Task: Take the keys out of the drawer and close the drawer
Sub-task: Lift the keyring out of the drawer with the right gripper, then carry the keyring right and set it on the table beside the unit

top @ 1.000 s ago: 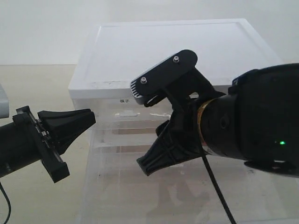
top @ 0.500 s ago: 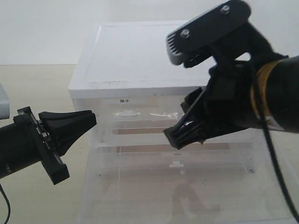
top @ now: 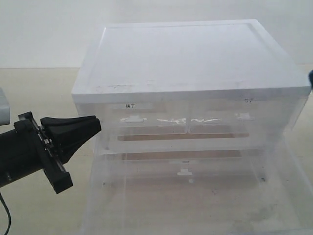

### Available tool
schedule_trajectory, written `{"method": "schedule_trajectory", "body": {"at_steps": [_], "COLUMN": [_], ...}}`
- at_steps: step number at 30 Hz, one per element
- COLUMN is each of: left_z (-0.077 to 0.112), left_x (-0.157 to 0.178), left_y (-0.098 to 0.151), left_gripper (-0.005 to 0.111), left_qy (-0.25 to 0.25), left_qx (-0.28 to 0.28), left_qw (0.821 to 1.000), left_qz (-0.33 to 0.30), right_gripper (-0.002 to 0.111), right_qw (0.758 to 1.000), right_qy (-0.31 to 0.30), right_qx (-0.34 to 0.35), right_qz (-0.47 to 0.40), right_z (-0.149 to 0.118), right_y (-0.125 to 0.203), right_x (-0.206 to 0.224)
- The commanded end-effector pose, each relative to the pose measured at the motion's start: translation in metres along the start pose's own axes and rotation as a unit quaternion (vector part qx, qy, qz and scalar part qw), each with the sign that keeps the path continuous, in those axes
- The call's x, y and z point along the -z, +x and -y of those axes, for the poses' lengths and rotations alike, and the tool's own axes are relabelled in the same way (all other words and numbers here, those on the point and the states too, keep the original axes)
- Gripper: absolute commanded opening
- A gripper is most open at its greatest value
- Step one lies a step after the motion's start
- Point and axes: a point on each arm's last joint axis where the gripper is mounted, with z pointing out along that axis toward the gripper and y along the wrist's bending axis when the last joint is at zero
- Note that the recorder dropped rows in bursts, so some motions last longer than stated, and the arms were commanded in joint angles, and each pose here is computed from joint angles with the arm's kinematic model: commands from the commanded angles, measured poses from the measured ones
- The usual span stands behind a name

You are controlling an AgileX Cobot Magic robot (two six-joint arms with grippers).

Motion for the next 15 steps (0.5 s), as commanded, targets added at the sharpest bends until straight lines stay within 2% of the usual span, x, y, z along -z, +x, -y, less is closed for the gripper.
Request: {"method": "schedule_trajectory", "body": {"at_steps": [1,9,12,15], "left_z": [0.002,0.003,0.004,0.004], "left_x": [-0.002,-0.002,-0.002,-0.002], "left_y": [0.000,0.000,0.000,0.000], "left_gripper": [0.004,0.004,0.004,0.004], "left_qy": [0.010,0.014,0.018,0.018], "left_qx": [0.001,0.000,0.002,0.002], "left_qw": [1.000,1.000,1.000,1.000], "left_qz": [0.003,0.002,0.000,0.000], "right_gripper": [0.000,0.000,0.000,0.000], "right_qw": [1.000,0.996,0.995,0.995], "right_qy": [0.016,0.010,0.007,0.029], "right_qx": [-0.023,-0.063,-0.074,-0.066], "right_qz": [0.013,0.058,0.070,0.072], "right_z": [0.027,0.057,0.063,0.064], "right_y": [0.013,0.031,0.037,0.046], "right_x": [0.025,0.054,0.058,0.052]}}
